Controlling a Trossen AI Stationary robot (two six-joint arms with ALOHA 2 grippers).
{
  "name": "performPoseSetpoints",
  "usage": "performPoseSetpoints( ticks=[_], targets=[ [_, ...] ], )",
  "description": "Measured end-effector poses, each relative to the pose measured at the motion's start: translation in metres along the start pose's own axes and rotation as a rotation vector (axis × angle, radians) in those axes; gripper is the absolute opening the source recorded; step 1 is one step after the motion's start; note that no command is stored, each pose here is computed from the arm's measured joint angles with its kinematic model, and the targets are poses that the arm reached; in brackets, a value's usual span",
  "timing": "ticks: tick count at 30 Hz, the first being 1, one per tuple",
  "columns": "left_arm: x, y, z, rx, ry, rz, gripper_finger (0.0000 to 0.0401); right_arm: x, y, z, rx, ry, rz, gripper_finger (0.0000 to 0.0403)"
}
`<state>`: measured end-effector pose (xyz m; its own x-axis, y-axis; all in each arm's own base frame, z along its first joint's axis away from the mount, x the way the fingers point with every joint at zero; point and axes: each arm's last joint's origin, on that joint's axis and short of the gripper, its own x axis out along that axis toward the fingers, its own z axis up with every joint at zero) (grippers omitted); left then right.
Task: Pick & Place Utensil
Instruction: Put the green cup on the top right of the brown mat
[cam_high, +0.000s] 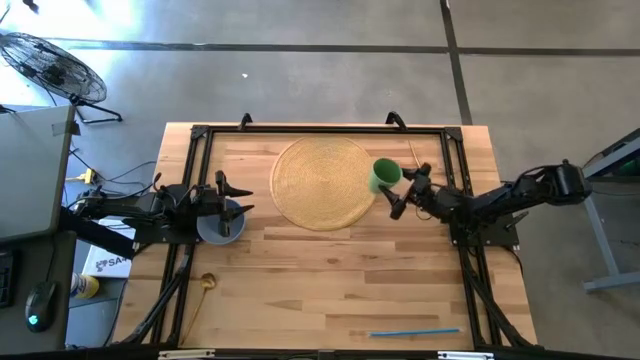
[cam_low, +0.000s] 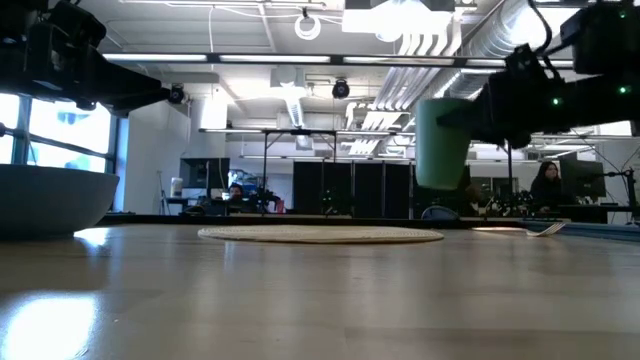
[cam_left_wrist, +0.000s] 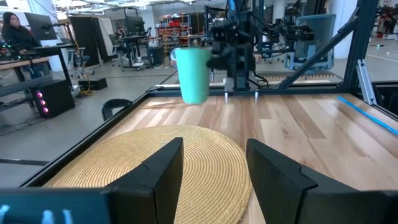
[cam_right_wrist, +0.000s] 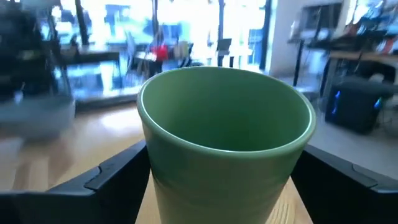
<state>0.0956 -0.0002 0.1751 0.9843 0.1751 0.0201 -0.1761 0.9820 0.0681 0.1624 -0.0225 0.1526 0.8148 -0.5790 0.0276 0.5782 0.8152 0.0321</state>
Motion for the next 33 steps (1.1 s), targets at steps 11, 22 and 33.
performPoseSetpoints(
  ticks=[11,22,33],
  targets=[
    [0.0,0.0,0.0,0.0,0.0,-0.001,0.0172,0.076,-0.009,0.028,-0.07,-0.026,-0.184,0.0338],
    [0.0,0.0,0.0,0.0,0.0,-0.001,0.0172,0.15,-0.023,-0.021,-0.012,0.061,-0.324,0.0339],
    [0.0,0.0,0.0,0.0,0.0,-0.001,0.0172,0.165,-0.026,-0.04,-0.055,0.103,-0.387,0.0339]
  ],
)
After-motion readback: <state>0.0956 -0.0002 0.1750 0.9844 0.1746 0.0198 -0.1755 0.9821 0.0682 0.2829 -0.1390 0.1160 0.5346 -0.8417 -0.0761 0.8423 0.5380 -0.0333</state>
